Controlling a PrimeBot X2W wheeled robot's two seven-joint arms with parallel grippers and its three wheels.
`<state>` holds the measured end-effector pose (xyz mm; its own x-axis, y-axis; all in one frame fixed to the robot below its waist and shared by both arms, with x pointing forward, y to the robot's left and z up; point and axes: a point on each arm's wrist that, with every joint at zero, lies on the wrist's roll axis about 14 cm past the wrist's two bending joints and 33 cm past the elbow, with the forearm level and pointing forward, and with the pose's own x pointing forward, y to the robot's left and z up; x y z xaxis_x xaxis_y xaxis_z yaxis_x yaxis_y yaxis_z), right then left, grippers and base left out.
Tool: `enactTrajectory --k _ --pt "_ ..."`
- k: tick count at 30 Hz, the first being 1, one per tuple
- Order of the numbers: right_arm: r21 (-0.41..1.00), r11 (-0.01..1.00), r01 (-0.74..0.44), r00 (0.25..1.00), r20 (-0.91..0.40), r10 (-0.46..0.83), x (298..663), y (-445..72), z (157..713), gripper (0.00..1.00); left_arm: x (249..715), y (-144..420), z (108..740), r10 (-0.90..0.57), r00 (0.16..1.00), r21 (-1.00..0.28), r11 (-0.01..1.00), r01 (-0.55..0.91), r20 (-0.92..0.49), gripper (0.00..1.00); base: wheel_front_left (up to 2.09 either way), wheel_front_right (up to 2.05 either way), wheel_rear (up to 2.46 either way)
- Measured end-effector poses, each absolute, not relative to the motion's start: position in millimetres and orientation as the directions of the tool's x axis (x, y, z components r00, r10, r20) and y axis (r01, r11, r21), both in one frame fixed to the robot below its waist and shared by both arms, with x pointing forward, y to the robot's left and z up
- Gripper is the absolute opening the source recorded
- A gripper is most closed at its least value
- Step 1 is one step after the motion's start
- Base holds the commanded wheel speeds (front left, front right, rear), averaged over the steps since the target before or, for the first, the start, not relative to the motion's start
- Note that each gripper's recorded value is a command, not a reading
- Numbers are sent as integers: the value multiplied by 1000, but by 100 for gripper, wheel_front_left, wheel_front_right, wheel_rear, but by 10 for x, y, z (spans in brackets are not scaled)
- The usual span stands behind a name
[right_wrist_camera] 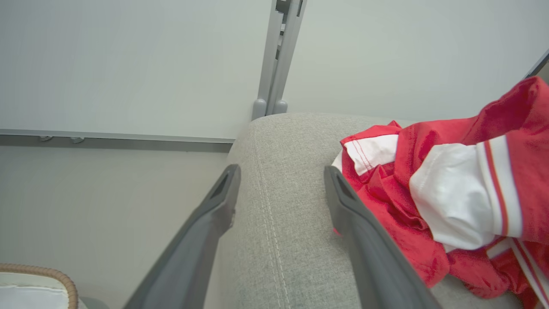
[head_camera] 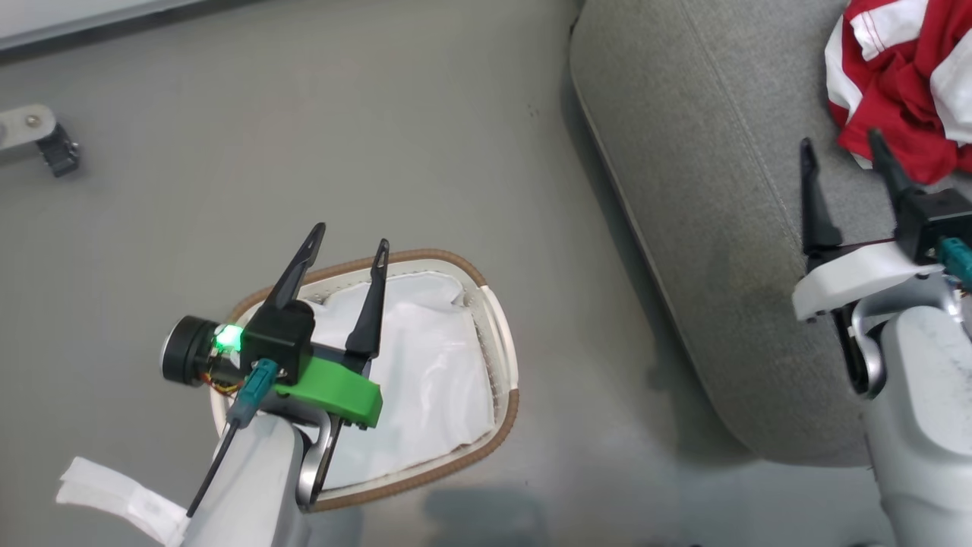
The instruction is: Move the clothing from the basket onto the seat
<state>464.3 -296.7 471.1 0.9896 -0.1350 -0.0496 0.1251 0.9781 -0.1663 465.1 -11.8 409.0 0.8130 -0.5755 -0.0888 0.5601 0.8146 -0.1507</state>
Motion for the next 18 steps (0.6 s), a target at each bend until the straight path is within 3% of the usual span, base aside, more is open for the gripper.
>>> enactTrajectory --k 11,18 --pt "-39 998 -58 998 25 59 4698 -2077 4880 100 4572 641 4226 -340 934 -107 938 329 -107 100 0 0 0" --pt "13 991 -130 991 44 130 4643 -1744 4913 100 4393 1032 4273 -227 967 -90 972 217 -120 100 0 0 0"
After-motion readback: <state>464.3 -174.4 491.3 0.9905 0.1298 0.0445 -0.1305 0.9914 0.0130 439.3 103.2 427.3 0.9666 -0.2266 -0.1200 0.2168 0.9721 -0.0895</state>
